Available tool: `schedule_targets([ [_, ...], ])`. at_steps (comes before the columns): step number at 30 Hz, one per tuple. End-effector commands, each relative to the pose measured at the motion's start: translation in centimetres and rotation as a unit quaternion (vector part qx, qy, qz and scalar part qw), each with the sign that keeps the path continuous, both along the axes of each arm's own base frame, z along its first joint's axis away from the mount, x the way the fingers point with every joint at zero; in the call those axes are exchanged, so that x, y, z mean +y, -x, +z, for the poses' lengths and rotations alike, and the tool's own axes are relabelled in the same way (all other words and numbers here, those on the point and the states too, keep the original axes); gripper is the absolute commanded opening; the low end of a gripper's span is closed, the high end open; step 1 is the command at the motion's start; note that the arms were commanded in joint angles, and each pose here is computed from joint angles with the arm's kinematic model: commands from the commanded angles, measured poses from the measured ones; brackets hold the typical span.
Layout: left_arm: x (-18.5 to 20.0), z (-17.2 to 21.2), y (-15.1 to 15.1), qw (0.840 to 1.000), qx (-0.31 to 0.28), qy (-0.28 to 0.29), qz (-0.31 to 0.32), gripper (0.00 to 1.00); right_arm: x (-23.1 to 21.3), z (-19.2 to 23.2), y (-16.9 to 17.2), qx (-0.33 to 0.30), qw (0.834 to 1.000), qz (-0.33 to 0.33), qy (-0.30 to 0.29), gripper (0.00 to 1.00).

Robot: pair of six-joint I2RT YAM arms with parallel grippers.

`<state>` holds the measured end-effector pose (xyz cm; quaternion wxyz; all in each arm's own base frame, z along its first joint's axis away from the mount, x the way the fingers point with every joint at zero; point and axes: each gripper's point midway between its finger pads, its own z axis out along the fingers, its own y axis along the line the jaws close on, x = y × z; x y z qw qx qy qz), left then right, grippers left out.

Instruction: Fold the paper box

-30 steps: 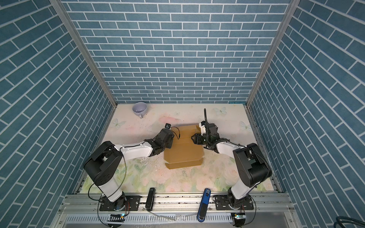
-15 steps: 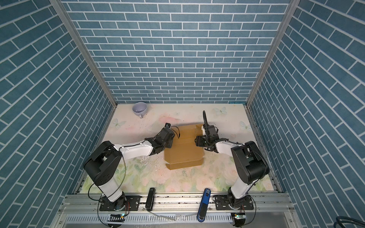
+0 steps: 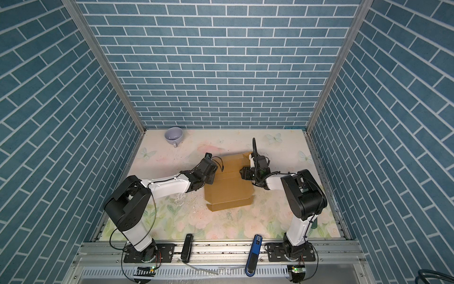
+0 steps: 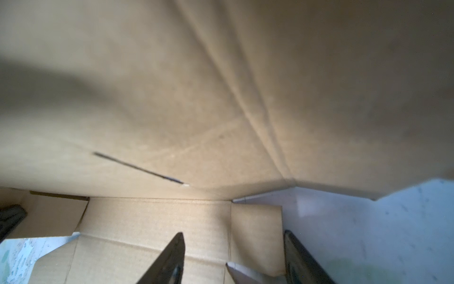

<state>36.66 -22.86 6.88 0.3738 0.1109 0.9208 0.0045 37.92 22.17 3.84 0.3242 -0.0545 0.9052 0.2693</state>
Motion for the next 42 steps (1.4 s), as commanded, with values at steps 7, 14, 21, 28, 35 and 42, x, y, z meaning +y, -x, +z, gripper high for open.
schedule_targets([
  [7, -0.7, -1.3, 0.1, 1.000, 0.020, 0.006, -0.004, 0.14, 1.7, 2.9, 1.0, -0.019, 0.998, 0.036, -0.052, 0.59],
  [14, -1.0, -1.3, 0.0, 1.000, 0.020, 0.014, -0.005, 0.13, 2.3, 2.8, 1.2, -0.011, 0.997, 0.045, -0.056, 0.58],
  [21, -1.2, -1.5, 0.0, 1.000, 0.020, 0.020, -0.006, 0.13, 3.2, 1.4, 1.6, 0.005, 0.997, 0.051, -0.050, 0.57],
  [28, -1.0, -1.5, 0.0, 1.000, 0.020, 0.018, -0.001, 0.13, 3.2, 1.4, 1.9, 0.007, 0.998, 0.050, -0.043, 0.57],
  [35, -0.1, -1.1, -0.4, 1.000, 0.018, 0.018, 0.012, 0.13, 0.4, 4.9, 3.9, -0.008, 0.998, 0.050, 0.022, 0.58],
  [42, -0.1, -0.5, -0.4, 0.999, 0.021, 0.029, 0.007, 0.13, -5.3, 9.2, 5.3, -0.039, 0.992, -0.007, 0.116, 0.62],
])
